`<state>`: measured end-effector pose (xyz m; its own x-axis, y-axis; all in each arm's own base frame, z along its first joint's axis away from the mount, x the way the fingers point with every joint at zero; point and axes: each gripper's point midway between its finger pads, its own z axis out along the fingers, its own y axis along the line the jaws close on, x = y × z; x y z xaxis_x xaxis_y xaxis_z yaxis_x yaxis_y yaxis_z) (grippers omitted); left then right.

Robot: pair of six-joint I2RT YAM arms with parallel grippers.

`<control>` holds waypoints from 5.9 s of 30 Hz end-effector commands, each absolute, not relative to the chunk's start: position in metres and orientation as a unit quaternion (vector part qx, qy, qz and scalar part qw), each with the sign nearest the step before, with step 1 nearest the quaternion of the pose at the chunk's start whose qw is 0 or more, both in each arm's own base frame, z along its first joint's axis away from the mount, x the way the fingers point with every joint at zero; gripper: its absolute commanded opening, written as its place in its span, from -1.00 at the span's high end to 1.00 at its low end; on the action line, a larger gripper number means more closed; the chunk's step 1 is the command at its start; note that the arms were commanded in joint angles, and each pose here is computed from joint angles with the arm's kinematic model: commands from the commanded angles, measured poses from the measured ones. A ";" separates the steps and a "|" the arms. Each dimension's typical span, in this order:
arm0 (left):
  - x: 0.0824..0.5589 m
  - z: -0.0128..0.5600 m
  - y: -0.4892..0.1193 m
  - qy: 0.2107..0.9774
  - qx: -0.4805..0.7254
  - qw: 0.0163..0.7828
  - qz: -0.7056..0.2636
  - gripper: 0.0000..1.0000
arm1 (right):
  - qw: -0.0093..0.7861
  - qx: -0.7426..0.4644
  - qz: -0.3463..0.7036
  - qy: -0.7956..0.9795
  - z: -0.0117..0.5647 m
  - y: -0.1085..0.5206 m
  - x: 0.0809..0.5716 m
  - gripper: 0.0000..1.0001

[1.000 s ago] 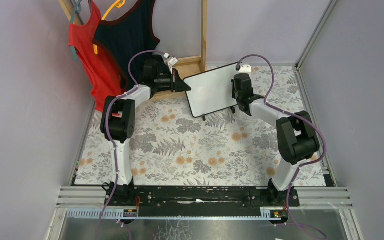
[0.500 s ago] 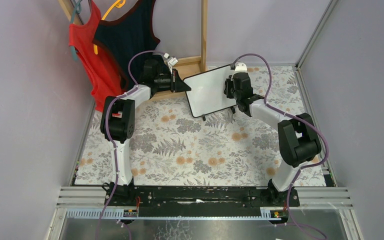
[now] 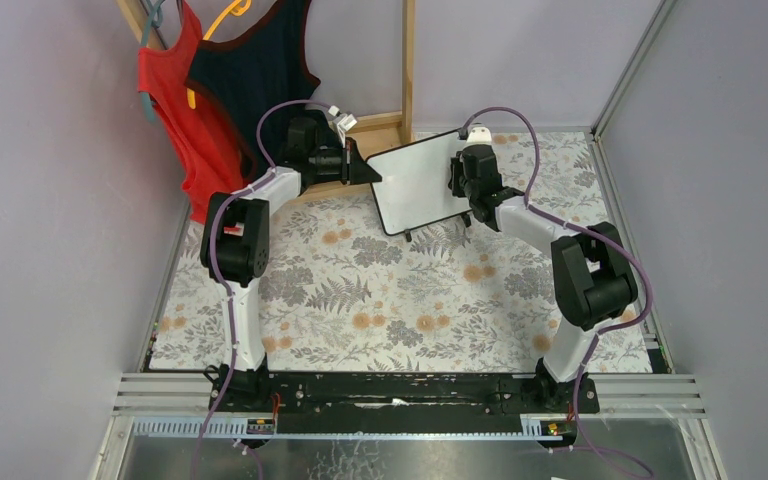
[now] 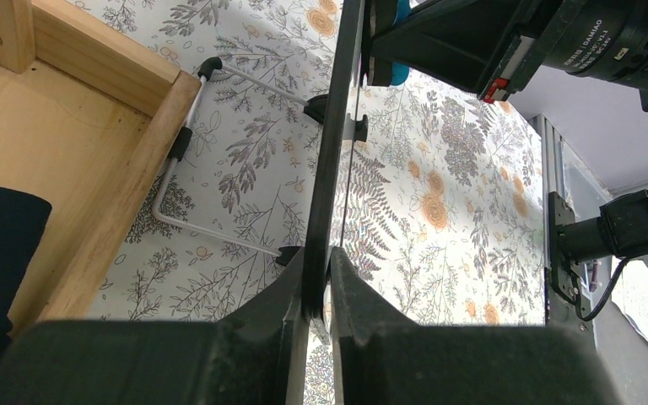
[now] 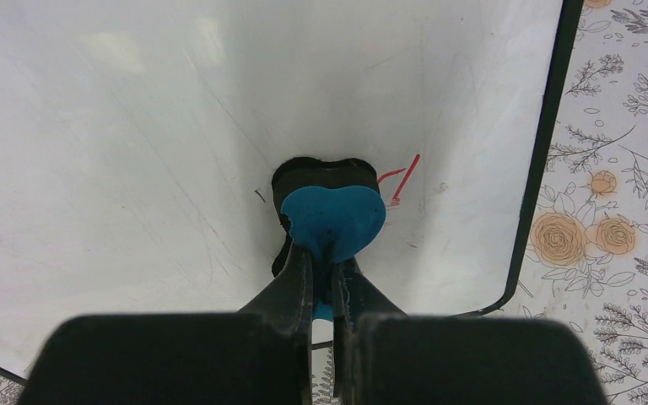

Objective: Erase the whiteboard

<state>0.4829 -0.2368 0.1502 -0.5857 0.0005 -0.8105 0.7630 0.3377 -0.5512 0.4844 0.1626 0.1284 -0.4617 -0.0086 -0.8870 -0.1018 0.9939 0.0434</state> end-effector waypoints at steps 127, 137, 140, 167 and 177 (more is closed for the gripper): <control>0.479 0.131 -0.225 0.772 0.236 0.341 -0.482 1.00 | 0.540 0.009 0.039 0.841 0.163 0.127 0.502 1.00; 0.481 0.134 -0.224 0.773 0.235 0.343 -0.479 1.00 | 0.541 0.020 0.020 0.841 0.165 0.107 0.501 1.00; 0.481 0.134 -0.224 0.774 0.235 0.343 -0.478 0.99 | 0.544 0.022 0.022 0.838 0.170 0.106 0.497 1.00; 0.482 0.133 -0.223 0.778 0.229 0.341 -0.475 0.98 | 0.356 0.121 -0.021 0.926 0.122 0.057 0.331 1.00; 0.481 0.132 -0.223 0.780 0.228 0.339 -0.474 0.96 | 0.261 0.118 -0.016 0.958 0.069 0.064 0.302 0.85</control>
